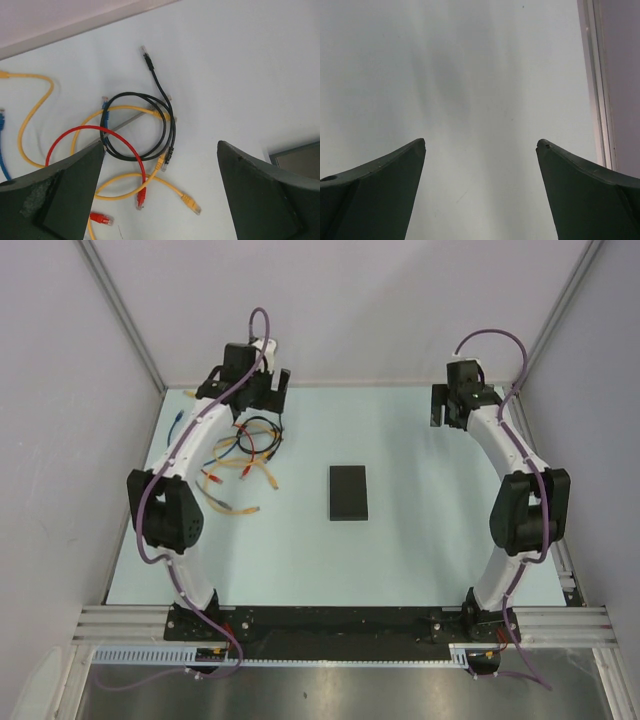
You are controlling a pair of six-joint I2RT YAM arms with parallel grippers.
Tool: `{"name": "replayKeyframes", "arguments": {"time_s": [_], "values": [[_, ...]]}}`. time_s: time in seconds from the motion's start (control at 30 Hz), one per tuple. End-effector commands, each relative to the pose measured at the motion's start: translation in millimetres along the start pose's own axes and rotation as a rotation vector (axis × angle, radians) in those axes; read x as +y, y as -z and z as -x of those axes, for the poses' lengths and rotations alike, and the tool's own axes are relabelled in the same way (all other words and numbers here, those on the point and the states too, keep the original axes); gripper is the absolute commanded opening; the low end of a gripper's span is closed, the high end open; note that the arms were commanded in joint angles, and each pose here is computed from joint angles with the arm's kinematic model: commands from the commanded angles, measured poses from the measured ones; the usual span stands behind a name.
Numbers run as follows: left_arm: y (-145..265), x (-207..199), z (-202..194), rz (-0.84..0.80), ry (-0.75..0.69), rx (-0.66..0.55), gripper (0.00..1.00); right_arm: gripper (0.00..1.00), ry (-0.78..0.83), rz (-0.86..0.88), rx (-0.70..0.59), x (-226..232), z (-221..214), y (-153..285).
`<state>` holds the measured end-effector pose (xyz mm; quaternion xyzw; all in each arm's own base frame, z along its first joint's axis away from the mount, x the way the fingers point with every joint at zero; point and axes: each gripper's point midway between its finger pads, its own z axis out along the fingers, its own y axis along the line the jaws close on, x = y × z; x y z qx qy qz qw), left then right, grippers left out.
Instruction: Pull the plug from the switch port
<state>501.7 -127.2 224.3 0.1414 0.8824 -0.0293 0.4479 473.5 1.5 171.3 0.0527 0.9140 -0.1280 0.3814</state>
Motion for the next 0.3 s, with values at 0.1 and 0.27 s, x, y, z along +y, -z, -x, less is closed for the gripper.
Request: {"name": "replayKeyframes", "arguments": {"time_s": [0.1,0.27], "values": [[20,15,61,0.056,0.017,-0.167,1.00,0.97,-0.043,0.092,-0.067,24,35,2],[16,17,53,0.070,0.002,-0.146,1.00,0.98,-0.020,0.135,-0.066,36,34,3]]}}
